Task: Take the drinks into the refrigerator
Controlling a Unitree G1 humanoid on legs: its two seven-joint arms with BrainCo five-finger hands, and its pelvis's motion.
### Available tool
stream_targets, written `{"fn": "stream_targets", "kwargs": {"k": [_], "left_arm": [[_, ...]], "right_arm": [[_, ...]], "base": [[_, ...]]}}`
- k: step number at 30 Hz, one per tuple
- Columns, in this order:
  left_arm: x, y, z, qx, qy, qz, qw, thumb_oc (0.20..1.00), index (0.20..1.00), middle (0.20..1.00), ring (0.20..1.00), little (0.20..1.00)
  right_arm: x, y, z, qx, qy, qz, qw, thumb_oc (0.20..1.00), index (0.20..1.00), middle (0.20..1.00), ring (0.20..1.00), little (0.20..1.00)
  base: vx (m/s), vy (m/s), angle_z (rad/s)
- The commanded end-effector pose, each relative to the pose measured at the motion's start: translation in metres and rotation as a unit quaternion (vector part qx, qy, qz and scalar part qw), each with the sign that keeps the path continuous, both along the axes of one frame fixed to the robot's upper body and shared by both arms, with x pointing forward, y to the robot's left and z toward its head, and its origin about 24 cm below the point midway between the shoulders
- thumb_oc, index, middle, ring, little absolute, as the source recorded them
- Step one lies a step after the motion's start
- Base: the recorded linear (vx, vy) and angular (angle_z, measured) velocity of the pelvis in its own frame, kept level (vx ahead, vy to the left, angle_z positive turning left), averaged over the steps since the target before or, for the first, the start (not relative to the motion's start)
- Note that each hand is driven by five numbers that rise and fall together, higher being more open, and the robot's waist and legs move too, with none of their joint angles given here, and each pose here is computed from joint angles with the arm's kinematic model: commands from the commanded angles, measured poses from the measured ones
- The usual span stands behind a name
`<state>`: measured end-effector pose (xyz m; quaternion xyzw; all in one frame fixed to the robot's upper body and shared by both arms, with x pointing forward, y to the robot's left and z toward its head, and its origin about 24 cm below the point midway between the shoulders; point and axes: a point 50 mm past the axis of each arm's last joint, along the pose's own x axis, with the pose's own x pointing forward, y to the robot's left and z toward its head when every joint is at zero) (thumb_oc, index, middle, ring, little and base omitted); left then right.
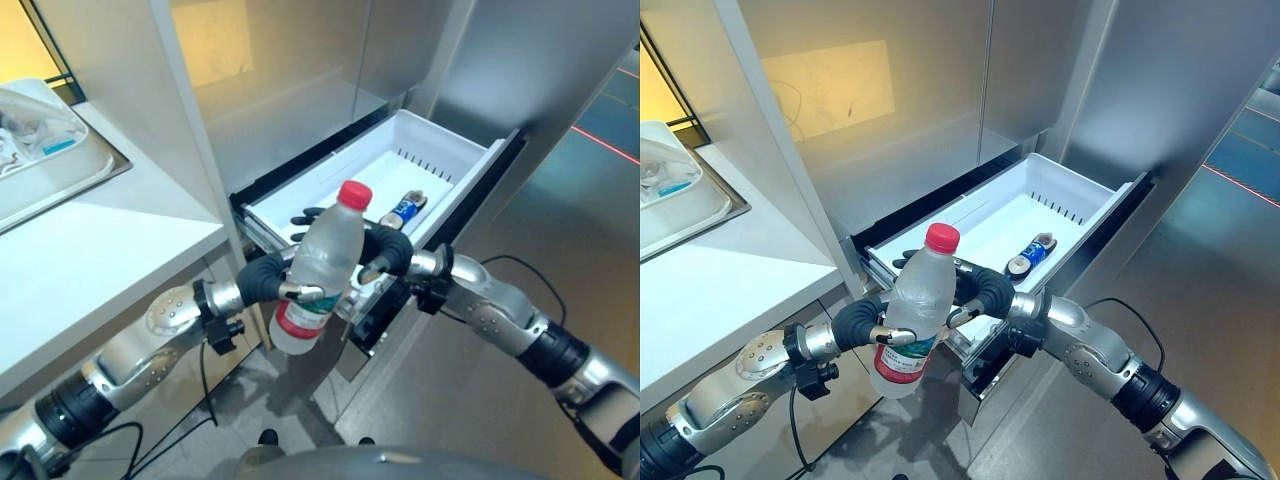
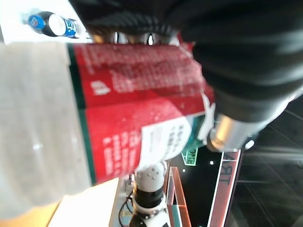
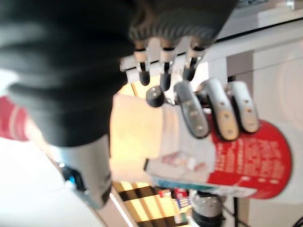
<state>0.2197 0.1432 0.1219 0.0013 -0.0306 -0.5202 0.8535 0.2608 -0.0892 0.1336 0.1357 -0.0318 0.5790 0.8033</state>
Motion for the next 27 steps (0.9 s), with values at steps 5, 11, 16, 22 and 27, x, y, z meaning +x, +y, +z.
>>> {"fn": "stream_targets", "kwargs": {"k": [5,11,16,22,27], "left_arm": [[0.003,-0.017,0.031,-0.075,-0.065,-0.040,0.994,0.200,0.200,0.200,0.200,0.200],[0.002,-0.019,0.028,-0.076,-0.059,-0.046,0.994,0.200,0.200,0.200,0.200,0.200],[0.004,-0.025,0.026,-0.076,-0.057,-0.056,0.994,0.200,0.200,0.200,0.200,0.200],[0.007,-0.028,0.022,-0.075,-0.057,-0.048,0.994,0.200,0.200,0.200,0.200,0.200],[0.010,-0.028,0.020,-0.071,-0.058,-0.042,0.995,0.200,0.200,0.200,0.200,0.200]], "right_arm": [[-0.018,0.013,0.022,0.046,-0.017,0.074,0.996,1.000,1.000,1.000,1.000,1.000],[-0.017,0.015,0.020,0.046,-0.010,0.078,0.996,1.000,1.000,1.000,1.000,1.000],[-0.013,0.023,0.017,0.068,0.007,0.074,0.995,1.000,1.000,1.000,1.000,1.000],[-0.015,0.042,0.033,0.107,-0.013,0.099,0.989,1.000,1.000,1.000,1.000,1.000],[-0.018,0.055,0.042,0.125,-0.025,0.115,0.985,0.812,0.812,0.812,0.812,0.812]], "base": [[0.00,-0.006,-0.03],[0.00,0.000,0.00],[0.00,0.000,0.00],[0.00,0.000,0.00],[0.00,0.000,0.00]]}}
